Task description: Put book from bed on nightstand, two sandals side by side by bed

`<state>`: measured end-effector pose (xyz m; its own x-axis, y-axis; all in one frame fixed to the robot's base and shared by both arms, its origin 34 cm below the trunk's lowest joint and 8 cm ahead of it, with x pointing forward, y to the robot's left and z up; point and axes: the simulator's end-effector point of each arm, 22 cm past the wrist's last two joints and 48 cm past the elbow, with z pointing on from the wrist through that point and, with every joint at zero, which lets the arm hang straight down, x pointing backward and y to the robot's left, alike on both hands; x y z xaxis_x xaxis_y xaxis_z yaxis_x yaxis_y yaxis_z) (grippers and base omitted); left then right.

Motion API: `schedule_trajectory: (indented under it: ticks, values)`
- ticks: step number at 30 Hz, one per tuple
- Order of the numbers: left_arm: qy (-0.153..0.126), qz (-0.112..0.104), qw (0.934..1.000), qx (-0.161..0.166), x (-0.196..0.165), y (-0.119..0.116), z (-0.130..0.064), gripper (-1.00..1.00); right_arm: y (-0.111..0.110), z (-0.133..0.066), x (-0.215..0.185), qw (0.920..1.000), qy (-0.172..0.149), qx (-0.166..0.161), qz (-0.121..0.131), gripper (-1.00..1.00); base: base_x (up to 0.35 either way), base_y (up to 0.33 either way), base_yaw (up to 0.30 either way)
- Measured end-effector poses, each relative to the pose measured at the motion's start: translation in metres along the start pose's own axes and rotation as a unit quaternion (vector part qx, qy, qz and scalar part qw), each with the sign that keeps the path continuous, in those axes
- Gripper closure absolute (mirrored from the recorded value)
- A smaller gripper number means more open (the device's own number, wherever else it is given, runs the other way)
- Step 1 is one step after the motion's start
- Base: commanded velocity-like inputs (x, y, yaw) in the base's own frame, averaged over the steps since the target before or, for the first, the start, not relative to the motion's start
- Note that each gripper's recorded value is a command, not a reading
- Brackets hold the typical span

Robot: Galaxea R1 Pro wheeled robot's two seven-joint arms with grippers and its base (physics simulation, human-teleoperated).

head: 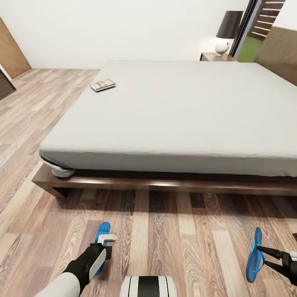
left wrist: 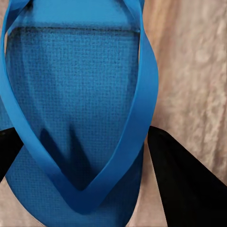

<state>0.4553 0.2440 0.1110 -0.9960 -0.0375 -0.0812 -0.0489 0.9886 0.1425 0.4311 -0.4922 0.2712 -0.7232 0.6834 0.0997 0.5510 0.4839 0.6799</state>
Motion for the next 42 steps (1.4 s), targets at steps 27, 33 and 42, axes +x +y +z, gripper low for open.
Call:
schedule_trajectory:
  ticks: [27,33,42]
  values:
    - [0.000,-0.001,1.0000,-0.001,0.0000,0.0014,0.0005,1.00,-0.0006,0.0002,0.0004,1.0000,0.000,0.001,0.000,1.00,0.150,0.215,0.000]
    - [0.000,-0.001,1.0000,-0.001,-0.0002,0.0014,0.0004,1.00,-0.0004,0.0003,0.0002,1.0000,0.001,0.001,0.000,1.00,0.000,0.291,0.000]
    - [0.000,-0.001,1.0000,-0.001,-0.0004,0.0021,0.0006,1.00,-0.0001,0.0002,-0.0001,1.0000,0.000,0.000,0.000,1.00,0.000,0.109,0.000]
